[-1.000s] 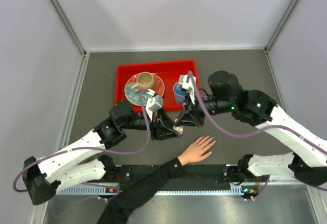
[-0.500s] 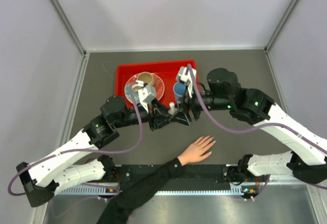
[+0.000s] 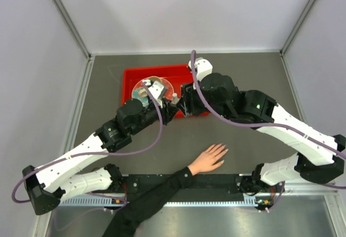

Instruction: Paint the nails

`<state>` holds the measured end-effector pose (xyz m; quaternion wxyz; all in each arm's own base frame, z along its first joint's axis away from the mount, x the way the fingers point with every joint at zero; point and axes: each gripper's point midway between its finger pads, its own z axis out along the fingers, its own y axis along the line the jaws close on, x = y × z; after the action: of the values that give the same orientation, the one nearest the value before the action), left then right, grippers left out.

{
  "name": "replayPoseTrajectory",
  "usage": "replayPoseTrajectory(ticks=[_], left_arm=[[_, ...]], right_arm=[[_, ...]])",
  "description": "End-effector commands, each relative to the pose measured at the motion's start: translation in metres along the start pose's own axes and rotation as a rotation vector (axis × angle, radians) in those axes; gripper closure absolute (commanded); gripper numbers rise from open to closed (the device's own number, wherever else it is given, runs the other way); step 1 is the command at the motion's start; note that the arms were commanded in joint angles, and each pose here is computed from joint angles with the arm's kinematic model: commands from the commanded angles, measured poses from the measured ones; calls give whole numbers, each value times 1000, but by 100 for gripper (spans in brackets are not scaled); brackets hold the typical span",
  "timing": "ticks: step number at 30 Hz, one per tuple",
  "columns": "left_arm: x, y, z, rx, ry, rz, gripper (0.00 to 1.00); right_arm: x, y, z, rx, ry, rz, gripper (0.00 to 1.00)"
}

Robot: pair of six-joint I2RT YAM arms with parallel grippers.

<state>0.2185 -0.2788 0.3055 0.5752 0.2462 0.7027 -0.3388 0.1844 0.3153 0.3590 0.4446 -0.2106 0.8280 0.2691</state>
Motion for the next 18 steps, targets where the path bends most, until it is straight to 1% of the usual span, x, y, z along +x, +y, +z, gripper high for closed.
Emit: replayPoseTrajectory(ticks=[1, 6, 8, 12, 18], left_arm=[[-20, 7, -5, -46, -65, 5, 100], [-17, -4, -8, 16, -64, -3, 100], [-18, -5, -8, 20, -65, -14, 100], [-23, -6, -10, 15, -85, -54, 100], [-25, -9, -10, 24, -84, -92, 100]], right_arm=[[-26, -9, -14, 52, -104, 32, 51], [-25, 2, 4, 35, -81, 16, 46], [-29, 4, 8, 40, -91, 21, 46], [-31, 8, 19, 38, -100, 27, 51], [-30, 14, 30, 17, -107, 18, 52]])
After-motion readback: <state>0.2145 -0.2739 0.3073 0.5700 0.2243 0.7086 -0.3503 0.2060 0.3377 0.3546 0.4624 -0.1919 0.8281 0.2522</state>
